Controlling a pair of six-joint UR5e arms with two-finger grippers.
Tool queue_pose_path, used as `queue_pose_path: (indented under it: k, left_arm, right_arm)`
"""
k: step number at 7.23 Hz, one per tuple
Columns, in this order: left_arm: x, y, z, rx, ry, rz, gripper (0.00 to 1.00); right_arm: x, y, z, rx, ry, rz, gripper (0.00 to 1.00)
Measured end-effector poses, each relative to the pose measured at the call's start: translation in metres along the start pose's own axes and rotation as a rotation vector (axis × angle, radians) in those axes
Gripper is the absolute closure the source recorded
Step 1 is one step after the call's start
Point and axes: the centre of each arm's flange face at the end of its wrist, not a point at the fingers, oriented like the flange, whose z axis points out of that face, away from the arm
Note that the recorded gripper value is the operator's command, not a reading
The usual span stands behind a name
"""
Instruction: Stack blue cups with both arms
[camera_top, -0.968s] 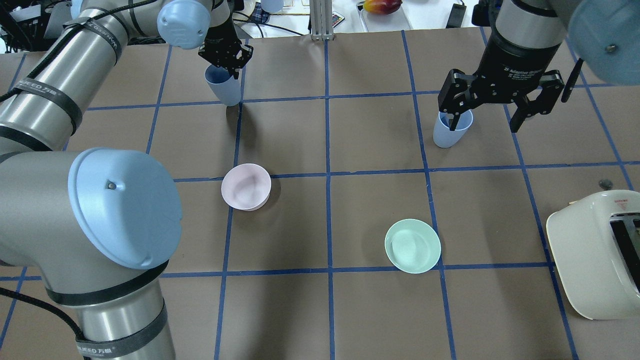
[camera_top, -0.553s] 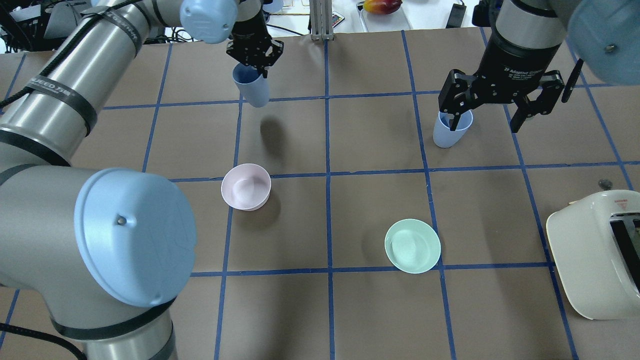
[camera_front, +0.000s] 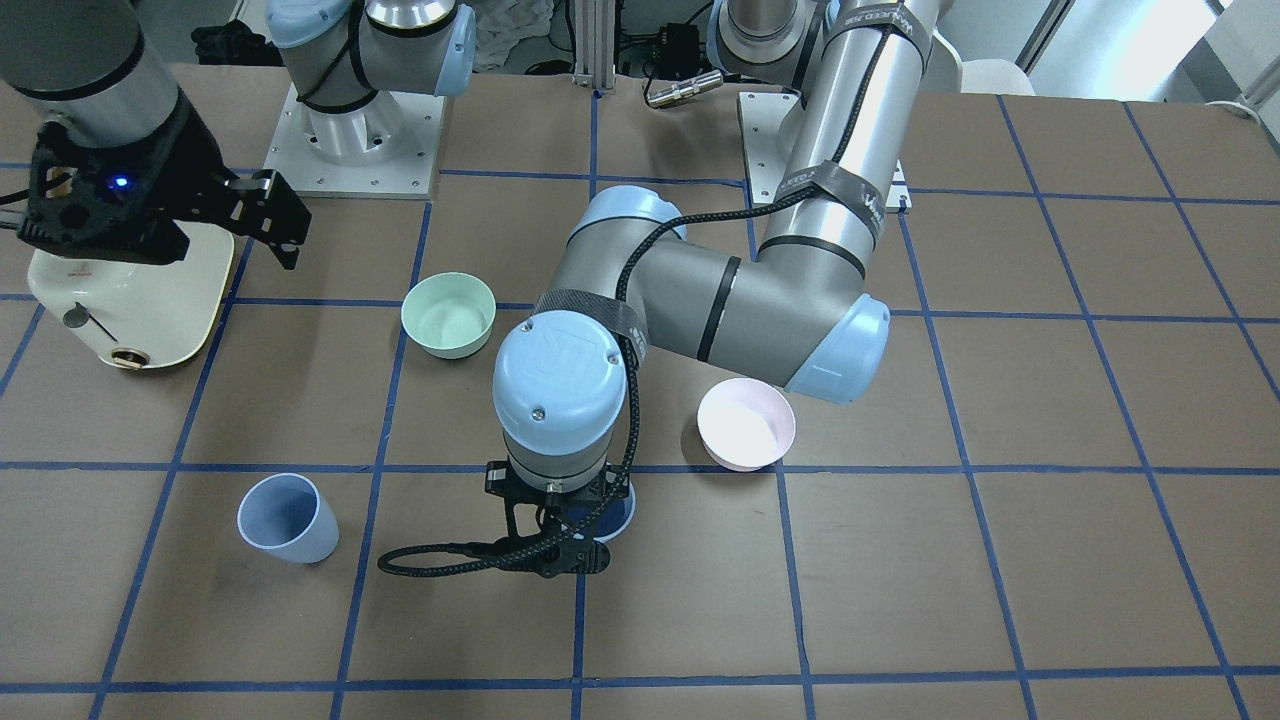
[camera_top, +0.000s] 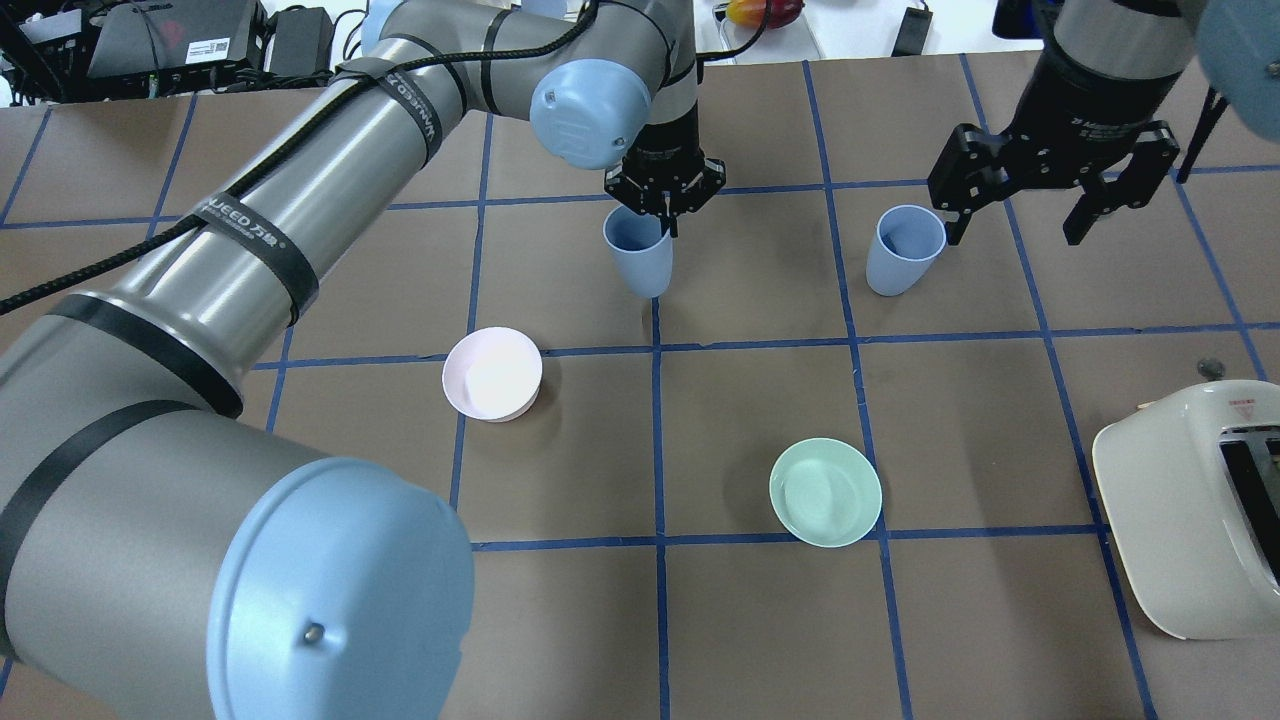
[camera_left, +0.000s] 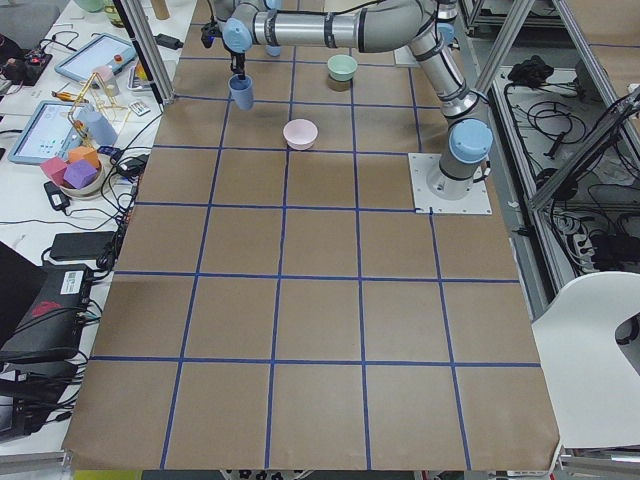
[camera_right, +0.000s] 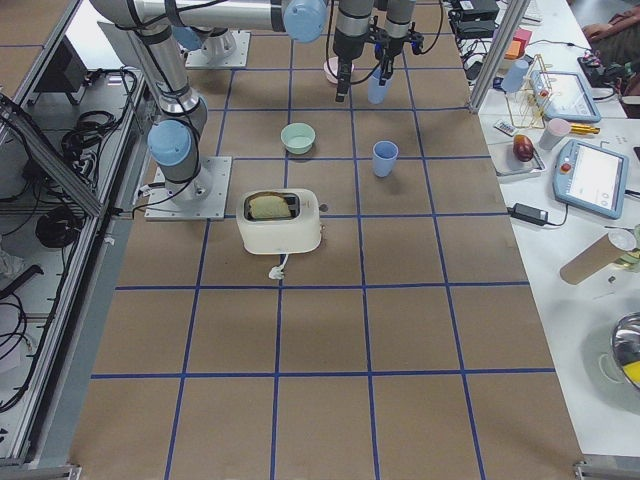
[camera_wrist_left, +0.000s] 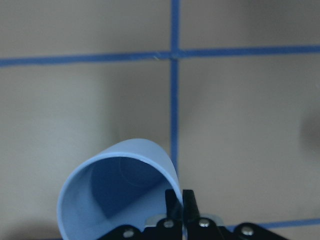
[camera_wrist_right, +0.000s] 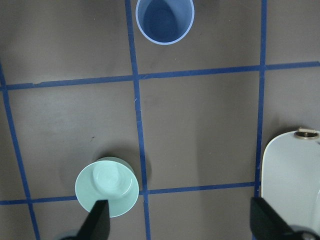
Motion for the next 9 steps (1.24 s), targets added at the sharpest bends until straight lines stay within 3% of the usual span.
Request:
queue_pose_path:
  k: [3,4,6,9]
  left_arm:
    - [0.001,0.036,0.021,-0.062,-0.013,-0.044,1.00]
    - [0.001,0.036,0.031,-0.071,-0.018,-0.064,0.01]
    - [0.001,0.035,0.037,-0.065,-0.019,-0.087,0.00]
    - [-0.009,0.050,-0.027,-0.027,-0.006,-0.096,0.00]
  right_arm:
    - [0.056,-0.071,0.046,0.077,0.001,-0.189,0.00]
    - [0.065,-0.096,0.069,0.093,0.002,-0.205,0.00]
    - [0.067,-0.134,0.119,0.102,-0.051,-0.217,0.00]
    - [0.066,-0.160,0.175,0.066,-0.103,-0.221,0.00]
